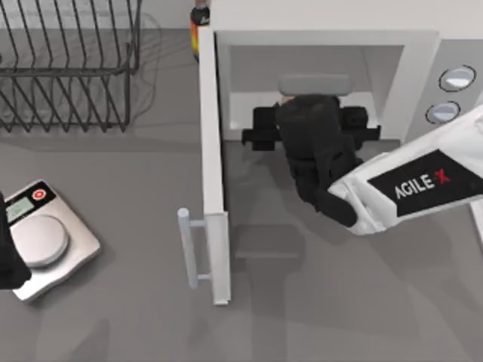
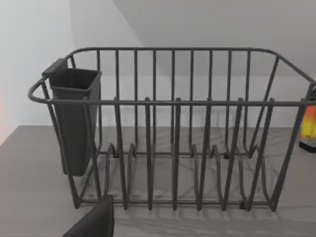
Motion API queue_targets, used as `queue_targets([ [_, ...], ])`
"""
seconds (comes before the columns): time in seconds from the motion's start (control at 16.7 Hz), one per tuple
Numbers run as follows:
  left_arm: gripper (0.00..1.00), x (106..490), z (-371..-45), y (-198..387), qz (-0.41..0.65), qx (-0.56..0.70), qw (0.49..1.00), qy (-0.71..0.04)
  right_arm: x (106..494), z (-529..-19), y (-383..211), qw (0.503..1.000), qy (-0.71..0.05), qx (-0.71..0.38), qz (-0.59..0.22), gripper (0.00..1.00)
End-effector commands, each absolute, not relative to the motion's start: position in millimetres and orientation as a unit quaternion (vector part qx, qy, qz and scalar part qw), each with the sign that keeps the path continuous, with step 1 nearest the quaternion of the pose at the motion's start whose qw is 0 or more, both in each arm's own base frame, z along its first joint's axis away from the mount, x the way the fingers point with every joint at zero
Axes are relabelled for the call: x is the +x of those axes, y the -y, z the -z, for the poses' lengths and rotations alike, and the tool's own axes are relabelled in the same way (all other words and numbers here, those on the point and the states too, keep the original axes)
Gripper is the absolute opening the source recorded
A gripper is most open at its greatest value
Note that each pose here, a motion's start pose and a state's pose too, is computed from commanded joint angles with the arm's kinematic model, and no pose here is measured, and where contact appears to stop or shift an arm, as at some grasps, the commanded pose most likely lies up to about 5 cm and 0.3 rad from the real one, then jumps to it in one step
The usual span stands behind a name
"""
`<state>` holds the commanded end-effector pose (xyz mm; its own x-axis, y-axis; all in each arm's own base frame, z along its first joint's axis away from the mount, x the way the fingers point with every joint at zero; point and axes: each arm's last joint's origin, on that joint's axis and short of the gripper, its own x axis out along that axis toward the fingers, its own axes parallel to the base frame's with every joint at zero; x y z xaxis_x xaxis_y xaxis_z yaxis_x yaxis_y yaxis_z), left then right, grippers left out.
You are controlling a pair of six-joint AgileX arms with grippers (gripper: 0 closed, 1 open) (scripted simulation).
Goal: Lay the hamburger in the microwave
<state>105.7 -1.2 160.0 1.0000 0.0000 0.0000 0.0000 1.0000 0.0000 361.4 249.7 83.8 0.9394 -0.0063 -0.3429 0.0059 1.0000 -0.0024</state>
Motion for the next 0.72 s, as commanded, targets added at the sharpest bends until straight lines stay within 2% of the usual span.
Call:
queue_targets([
  [0.42, 1.0, 105.7, -160.0, 1.2, 0.0, 0.0, 1.0, 0.0, 364.4, -82.8, -248.8, 0.984, -0.176, 0.0, 0.005, 0.0],
  [0.72, 1.0, 105.7, -160.0, 1.2, 0.0, 0.0, 1.0, 0.0, 406.8, -79.4, -259.5, 0.985, -0.171, 0.004, 0.003, 0.0],
])
